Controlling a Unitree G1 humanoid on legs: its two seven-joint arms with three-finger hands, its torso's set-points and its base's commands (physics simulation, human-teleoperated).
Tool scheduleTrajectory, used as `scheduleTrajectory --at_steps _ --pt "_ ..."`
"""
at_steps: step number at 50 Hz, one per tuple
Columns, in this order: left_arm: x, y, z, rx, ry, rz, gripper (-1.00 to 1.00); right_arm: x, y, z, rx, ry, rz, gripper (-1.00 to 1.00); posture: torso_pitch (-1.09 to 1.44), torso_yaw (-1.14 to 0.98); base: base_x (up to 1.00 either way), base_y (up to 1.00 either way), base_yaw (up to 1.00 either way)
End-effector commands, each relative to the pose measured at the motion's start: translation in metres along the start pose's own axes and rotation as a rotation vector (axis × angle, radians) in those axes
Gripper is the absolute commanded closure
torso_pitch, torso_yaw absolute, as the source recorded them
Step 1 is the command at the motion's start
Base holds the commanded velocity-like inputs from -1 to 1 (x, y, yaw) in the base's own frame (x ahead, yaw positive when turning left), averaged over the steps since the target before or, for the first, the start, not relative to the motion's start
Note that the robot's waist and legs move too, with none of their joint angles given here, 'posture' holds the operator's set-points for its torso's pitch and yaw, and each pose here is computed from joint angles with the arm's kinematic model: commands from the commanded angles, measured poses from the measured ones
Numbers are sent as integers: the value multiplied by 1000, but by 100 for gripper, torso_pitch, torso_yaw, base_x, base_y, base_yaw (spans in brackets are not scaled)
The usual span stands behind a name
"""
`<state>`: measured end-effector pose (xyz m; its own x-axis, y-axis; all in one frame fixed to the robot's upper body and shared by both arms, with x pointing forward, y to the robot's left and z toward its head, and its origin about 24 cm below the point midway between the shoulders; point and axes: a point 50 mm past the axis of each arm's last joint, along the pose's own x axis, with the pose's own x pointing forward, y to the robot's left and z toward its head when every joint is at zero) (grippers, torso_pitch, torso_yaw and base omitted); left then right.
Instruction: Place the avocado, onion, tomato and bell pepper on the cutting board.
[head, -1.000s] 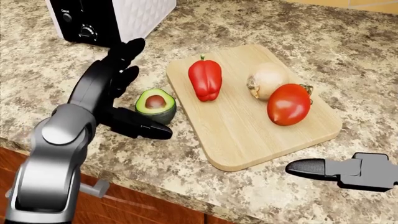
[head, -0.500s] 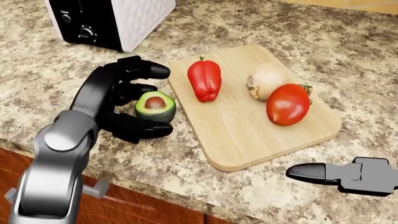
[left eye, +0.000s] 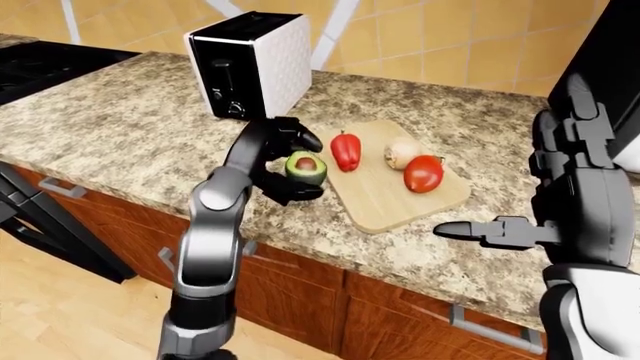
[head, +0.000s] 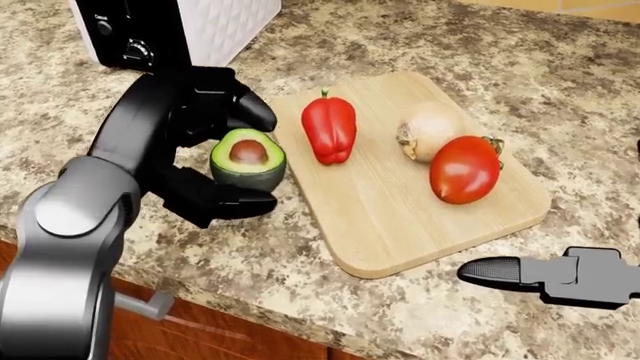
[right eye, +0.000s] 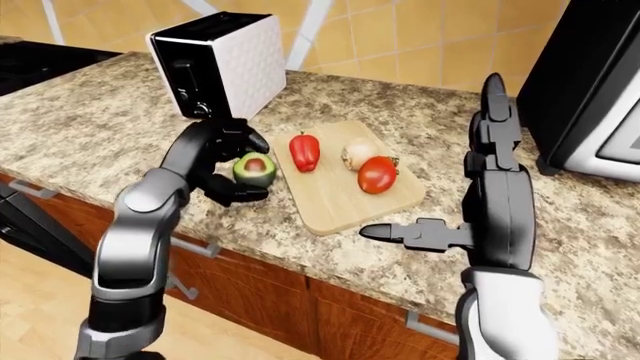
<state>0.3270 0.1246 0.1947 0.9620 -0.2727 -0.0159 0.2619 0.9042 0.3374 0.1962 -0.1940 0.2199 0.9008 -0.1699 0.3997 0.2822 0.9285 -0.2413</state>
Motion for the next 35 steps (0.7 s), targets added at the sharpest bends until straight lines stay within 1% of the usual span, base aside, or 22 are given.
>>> scheduleTrajectory --at_steps 1,4,7,8,9,10,14,15,16,17,18,19,22,25,30,35 --pt "-6 3 23 22 -88 23 39 -1 -2 10 -7 -67 -14 -100 0 38 0 0 0" --pt "-9 -1 29 25 -105 18 40 0 -2 10 -4 -68 -13 -100 0 38 0 0 0" --pt "-15 -9 39 15 -128 -9 41 -1 -2 9 -5 -66 -15 -100 0 38 0 0 0" --pt "-14 -10 40 23 -133 -10 42 -1 -2 9 -6 -66 -16 -100 0 38 0 0 0" --pt "-15 -10 42 15 -135 -9 42 -1 -2 9 -7 -66 -15 -100 0 38 0 0 0" --pt "-16 -15 45 26 -144 -27 42 -2 -2 9 -8 -65 -16 -100 0 38 0 0 0" --pt "-16 -24 53 26 -163 -52 44 -3 -2 8 -5 -65 -17 -100 0 38 0 0 0" --pt "-16 -27 53 37 -165 -61 44 -3 -3 8 -7 -65 -17 -100 0 38 0 0 0" --pt "-16 -29 56 27 -172 -70 44 -3 -3 8 -4 -65 -19 -100 0 38 0 0 0" --pt "-16 -32 56 43 -173 -76 44 -3 -3 8 -8 -64 -19 -100 0 38 0 0 0" --pt "-15 -33 57 37 -175 -79 44 -3 -3 8 -4 -64 -19 -100 0 38 0 0 0" --pt "-15 -36 56 45 -176 -89 45 -4 -3 8 -7 -63 -19 -100 0 38 0 0 0" --pt "-14 -41 58 45 -182 -101 45 -4 -3 8 -2 -64 -20 -100 0 38 0 0 0" --pt "-12 -48 61 56 -190 -120 46 -5 -4 7 -4 -62 -20 -100 0 38 0 0 0" --pt "-7 -59 64 76 -203 -156 45 -7 -5 7 -3 -62 -19 -100 0 38 0 0 0" --pt "-1 -67 70 77 -222 -183 45 -7 -5 7 -3 -60 -22 -100 0 38 0 0 0"
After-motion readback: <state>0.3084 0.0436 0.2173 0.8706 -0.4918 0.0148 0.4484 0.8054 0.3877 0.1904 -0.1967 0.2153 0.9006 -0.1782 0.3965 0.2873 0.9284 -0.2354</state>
